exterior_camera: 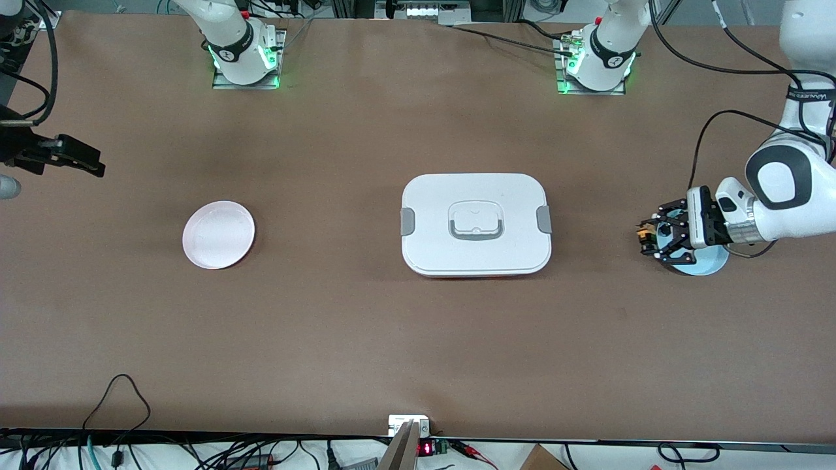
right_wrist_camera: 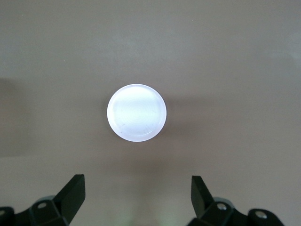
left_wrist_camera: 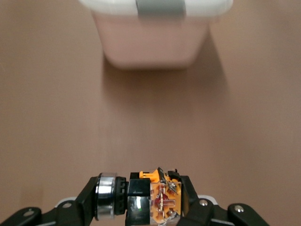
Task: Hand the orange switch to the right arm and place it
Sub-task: 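Carry the orange switch with the left gripper while the right gripper approaches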
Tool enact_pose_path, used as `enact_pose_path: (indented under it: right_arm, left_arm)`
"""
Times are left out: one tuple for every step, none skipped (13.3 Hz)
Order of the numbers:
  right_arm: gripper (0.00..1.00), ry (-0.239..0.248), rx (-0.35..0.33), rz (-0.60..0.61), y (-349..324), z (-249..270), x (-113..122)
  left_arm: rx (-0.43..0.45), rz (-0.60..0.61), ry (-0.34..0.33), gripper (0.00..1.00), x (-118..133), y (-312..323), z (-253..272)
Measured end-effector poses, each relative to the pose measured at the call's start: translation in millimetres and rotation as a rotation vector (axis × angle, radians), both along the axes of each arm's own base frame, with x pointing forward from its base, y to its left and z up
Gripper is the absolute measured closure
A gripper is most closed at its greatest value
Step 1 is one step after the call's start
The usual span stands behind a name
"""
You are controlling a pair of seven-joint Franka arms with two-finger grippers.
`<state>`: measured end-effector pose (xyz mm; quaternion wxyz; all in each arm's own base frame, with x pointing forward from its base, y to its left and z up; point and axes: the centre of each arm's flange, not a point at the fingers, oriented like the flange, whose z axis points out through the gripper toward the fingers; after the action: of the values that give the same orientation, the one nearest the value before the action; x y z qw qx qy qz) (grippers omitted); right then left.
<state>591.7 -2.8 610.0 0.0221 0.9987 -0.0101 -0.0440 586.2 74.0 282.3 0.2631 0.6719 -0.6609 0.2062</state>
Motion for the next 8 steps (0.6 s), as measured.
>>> enact_pose_path:
  right_arm:
    - [0.0, 0.0, -0.001, -0.003, -1.6, -1.2, 0.9]
    - [0.0, -0.002, -0.003, -0.007, -3.7, -1.3, 1.2]
    - [0.0, -0.003, -0.004, -0.011, -5.9, -1.0, 1.3]
    - [0.0, -0.003, -0.004, -0.013, -7.0, -1.1, 1.3]
    - [0.0, -0.004, -0.004, -0.013, -7.2, -1.0, 1.4]
    - [0.0, -0.004, -0.004, -0.012, -6.7, -1.2, 1.6]
    - [0.0, -0.001, -0.003, -0.011, -6.0, -3.1, 2.3]
    - [0.0, 0.007, 0.002, -0.009, -4.6, -7.7, 4.0]
  left_arm:
    - [-0.052, 0.036, 0.025, 0.28, 3.2, -18.2, 16.0]
    - [-0.11, 0.079, 0.049, 0.28, 6.4, -36.2, 29.2]
    - [-0.175, 0.118, 0.059, 0.28, 11.2, -54.7, 40.0]
    - [-0.236, 0.142, 0.062, 0.28, 16.7, -74.8, 48.6]
    - [-0.294, 0.163, 0.075, 0.28, 21.4, -99.4, 56.8]
    - [-0.348, 0.179, 0.103, 0.28, 23.7, -127.5, 63.8]
    - [-0.407, 0.189, 0.138, 0.28, 23.5, -158.1, 69.7]
    - [-0.473, 0.197, 0.176, 0.28, 21.2, -191.0, 75.5]
